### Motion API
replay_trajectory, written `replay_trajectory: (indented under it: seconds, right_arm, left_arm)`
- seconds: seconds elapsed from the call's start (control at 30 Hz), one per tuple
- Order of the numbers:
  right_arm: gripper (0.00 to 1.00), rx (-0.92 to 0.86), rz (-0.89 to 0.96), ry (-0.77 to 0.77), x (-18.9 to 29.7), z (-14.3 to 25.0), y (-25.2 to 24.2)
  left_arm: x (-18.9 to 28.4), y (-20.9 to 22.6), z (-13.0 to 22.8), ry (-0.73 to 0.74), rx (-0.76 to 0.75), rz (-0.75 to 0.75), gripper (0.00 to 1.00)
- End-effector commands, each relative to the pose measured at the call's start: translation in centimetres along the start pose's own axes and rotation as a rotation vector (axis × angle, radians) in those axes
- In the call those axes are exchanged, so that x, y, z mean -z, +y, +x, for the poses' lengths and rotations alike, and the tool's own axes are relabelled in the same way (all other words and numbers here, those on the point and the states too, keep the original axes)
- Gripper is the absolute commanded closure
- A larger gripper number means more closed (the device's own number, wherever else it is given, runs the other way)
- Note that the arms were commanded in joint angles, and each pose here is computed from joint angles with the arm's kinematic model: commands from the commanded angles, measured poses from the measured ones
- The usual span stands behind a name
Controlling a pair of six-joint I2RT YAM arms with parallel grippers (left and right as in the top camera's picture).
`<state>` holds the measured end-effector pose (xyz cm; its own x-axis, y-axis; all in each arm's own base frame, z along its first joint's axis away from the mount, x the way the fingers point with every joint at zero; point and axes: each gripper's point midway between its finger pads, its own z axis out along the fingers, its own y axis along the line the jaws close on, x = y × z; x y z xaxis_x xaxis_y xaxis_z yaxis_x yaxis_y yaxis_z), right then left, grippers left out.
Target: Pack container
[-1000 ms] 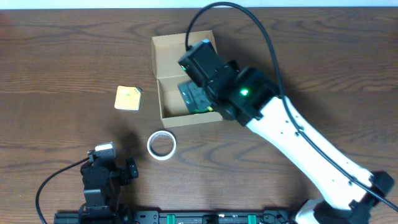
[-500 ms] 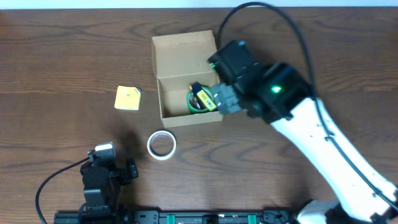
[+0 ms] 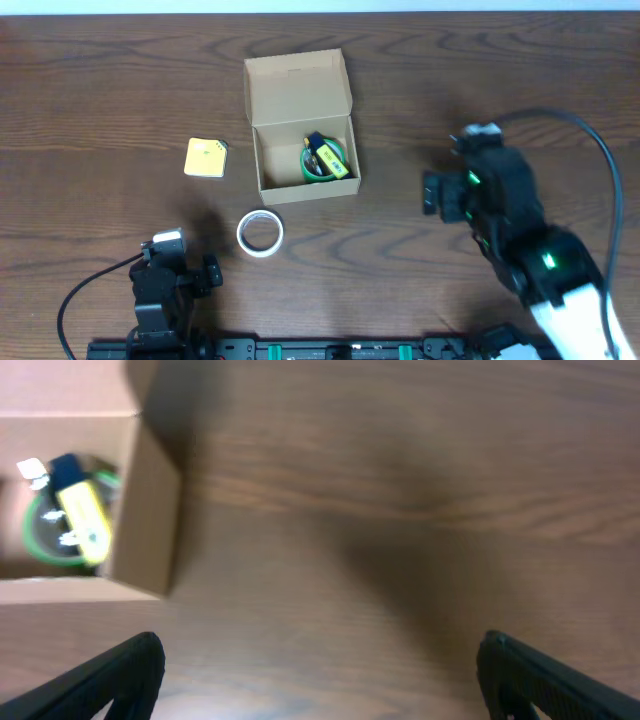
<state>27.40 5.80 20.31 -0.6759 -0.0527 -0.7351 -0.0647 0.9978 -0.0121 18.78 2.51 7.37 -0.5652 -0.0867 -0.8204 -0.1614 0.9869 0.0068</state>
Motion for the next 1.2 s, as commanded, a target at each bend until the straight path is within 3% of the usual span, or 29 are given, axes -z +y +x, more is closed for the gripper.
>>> replay_trajectory:
  seconds: [0.0,0.23,0.63,1.17]
  right_arm:
    - [0.01,-0.004,0.014,-0.041,0.4,2.8,-2.2]
    - [0.01,-0.097,0.100,-0.134,0.1,8.8,-5.5]
    - [0.01,-0.132,0.055,-0.138,-3.5,14.5,-4.8]
    - [0.01,-0.131,0.051,-0.133,-3.5,14.5,-4.8]
  left_arm:
    - [-0.2,0.1,0.4,0.007,-0.010,-0.006,0.05]
    - [-0.2,0.1,0.4,0.007,-0.010,-0.006,0.05]
    - [-0.2,0.1,0.4,0.007,-0.010,-0.006,0.05]
    - [-0.2,0.1,0.4,0.007,-0.010,-0.006,0.05]
